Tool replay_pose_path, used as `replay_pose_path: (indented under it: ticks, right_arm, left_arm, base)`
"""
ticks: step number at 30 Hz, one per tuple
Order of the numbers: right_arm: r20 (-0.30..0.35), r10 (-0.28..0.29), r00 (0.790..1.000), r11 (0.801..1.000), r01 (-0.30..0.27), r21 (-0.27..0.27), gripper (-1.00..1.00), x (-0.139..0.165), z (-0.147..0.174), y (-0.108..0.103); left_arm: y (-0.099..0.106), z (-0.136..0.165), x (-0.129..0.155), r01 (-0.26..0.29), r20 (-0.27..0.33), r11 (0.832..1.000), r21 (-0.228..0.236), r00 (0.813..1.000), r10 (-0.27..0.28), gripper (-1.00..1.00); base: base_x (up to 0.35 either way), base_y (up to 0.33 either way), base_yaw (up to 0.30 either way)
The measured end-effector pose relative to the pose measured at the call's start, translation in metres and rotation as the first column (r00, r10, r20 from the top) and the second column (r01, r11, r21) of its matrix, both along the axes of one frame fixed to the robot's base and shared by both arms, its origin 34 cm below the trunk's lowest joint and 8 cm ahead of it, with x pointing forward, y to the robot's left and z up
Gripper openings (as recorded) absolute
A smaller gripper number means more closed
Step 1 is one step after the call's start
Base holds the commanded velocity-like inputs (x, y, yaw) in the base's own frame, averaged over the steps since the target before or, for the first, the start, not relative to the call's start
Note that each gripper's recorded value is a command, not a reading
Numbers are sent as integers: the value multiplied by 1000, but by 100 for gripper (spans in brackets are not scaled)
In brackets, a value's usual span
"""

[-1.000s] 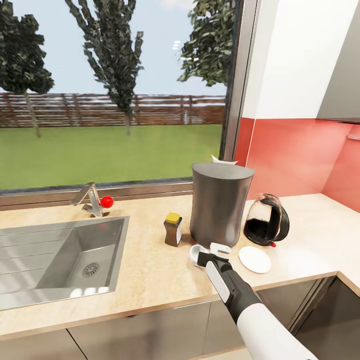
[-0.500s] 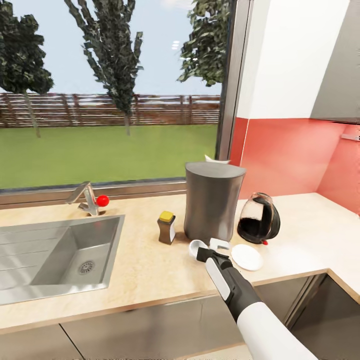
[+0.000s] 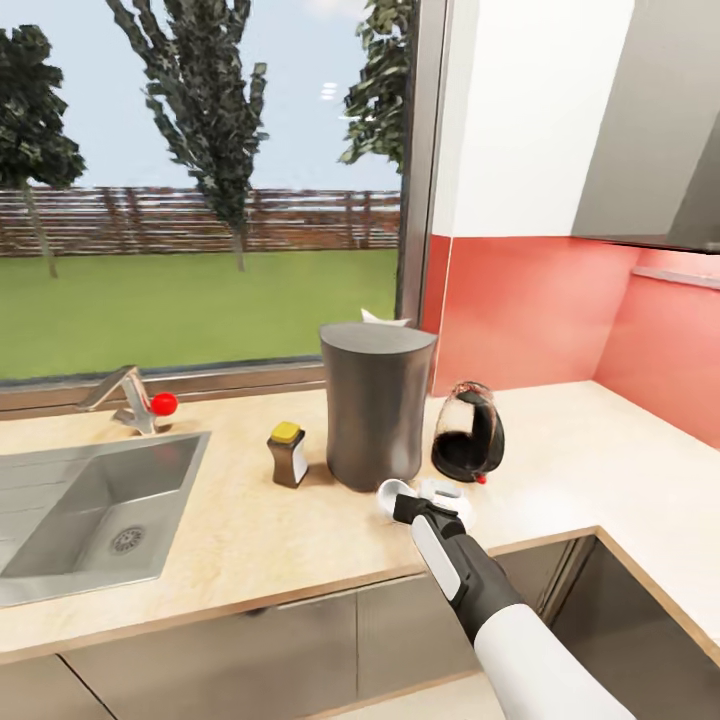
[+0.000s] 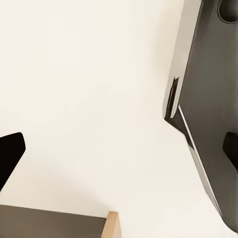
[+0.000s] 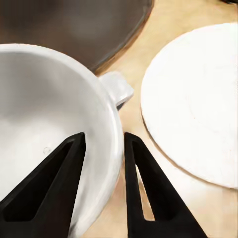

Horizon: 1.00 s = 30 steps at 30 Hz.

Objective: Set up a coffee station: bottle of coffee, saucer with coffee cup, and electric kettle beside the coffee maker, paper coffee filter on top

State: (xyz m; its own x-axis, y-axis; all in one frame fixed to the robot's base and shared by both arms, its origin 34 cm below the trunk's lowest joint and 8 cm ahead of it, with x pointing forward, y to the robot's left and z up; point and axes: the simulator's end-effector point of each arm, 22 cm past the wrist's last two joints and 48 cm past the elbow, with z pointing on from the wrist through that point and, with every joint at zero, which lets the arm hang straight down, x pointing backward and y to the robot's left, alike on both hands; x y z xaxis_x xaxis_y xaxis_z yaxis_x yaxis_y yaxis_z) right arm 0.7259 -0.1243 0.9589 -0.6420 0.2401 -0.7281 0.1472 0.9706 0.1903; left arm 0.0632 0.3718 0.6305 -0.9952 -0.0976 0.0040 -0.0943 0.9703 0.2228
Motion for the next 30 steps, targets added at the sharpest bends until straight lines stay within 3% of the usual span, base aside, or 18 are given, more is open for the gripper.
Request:
replay_pose_path:
  ticks: [7,23,30]
  right_arm:
    - [1,-1,1000,1000,1,0,-100,0,1,0]
    - [-5,-1,1000,1000,1,-2,-100,-1,-2,-1]
    - [-6,-2,1000,1000,2,-2,-100,-1,-2,-1]
  left_arm:
    - [0,0,1,-3,3,1000,0,1000,3,100]
    - [0,0,0,-5,2,1000,1,1000,5,100]
    - [0,0,0,-5,2,1000,1,1000,5,100]
  base:
    - [157,-124,-244]
    - [77,-49,-16]
    - [18,-11,-203]
